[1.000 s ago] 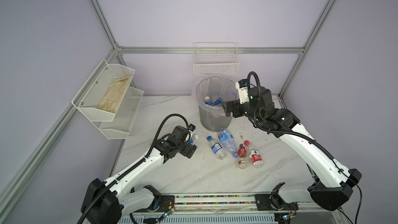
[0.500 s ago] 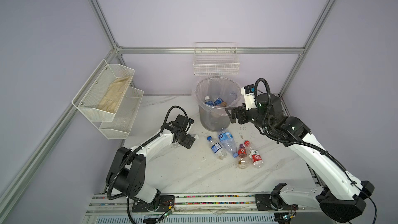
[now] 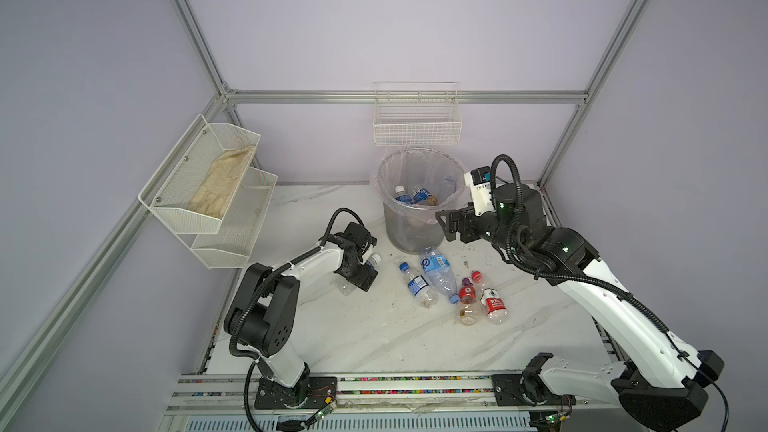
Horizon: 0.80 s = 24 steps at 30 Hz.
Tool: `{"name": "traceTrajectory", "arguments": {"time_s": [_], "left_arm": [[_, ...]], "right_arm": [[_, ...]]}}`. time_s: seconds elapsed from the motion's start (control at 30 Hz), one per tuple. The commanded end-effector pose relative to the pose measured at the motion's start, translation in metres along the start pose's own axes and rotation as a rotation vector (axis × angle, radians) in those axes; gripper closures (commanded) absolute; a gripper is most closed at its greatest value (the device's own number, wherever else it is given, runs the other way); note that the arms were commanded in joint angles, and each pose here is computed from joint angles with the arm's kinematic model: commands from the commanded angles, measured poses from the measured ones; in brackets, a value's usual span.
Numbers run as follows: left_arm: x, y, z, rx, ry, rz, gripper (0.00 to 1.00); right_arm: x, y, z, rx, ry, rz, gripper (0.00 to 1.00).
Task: Throw the plastic bottles in the bin
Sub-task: 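Close the left gripper on the water bottle and lift it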
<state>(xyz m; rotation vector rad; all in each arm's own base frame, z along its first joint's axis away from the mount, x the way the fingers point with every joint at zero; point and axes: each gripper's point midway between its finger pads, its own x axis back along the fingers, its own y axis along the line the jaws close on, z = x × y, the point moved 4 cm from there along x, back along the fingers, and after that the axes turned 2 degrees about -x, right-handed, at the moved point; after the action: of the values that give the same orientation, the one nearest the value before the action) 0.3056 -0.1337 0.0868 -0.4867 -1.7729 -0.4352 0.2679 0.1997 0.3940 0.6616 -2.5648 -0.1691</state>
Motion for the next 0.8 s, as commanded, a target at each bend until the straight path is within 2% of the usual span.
{"name": "traceTrajectory", "arguments": {"time_s": [0.0, 0.17, 0.33, 0.53, 0.77], "left_arm": [[0.018, -0.004, -0.023, -0.028, -0.048, 0.008, 0.16], [0.02, -0.007, -0.018, -0.023, -0.028, -0.025, 0.45], [0.025, -0.009, -0.015, -0.033, -0.023, -0.044, 0.59], [0.052, -0.011, -0.019, -0.017, -0.107, -0.043, 0.65], [0.09, -0.015, -0.02, 0.001, -0.229, -0.018, 0.65]], "right_arm": [[0.005, 0.0, -0.004, 0.003, -0.028, -0.004, 0.03], [0.005, -0.001, -0.002, -0.001, -0.027, 0.0, 0.03], [0.008, -0.003, -0.003, -0.006, -0.032, 0.018, 0.03], [0.014, -0.005, -0.004, -0.012, -0.042, 0.021, 0.02], [0.013, -0.005, 0.0, -0.019, -0.036, 0.02, 0.03]]}}
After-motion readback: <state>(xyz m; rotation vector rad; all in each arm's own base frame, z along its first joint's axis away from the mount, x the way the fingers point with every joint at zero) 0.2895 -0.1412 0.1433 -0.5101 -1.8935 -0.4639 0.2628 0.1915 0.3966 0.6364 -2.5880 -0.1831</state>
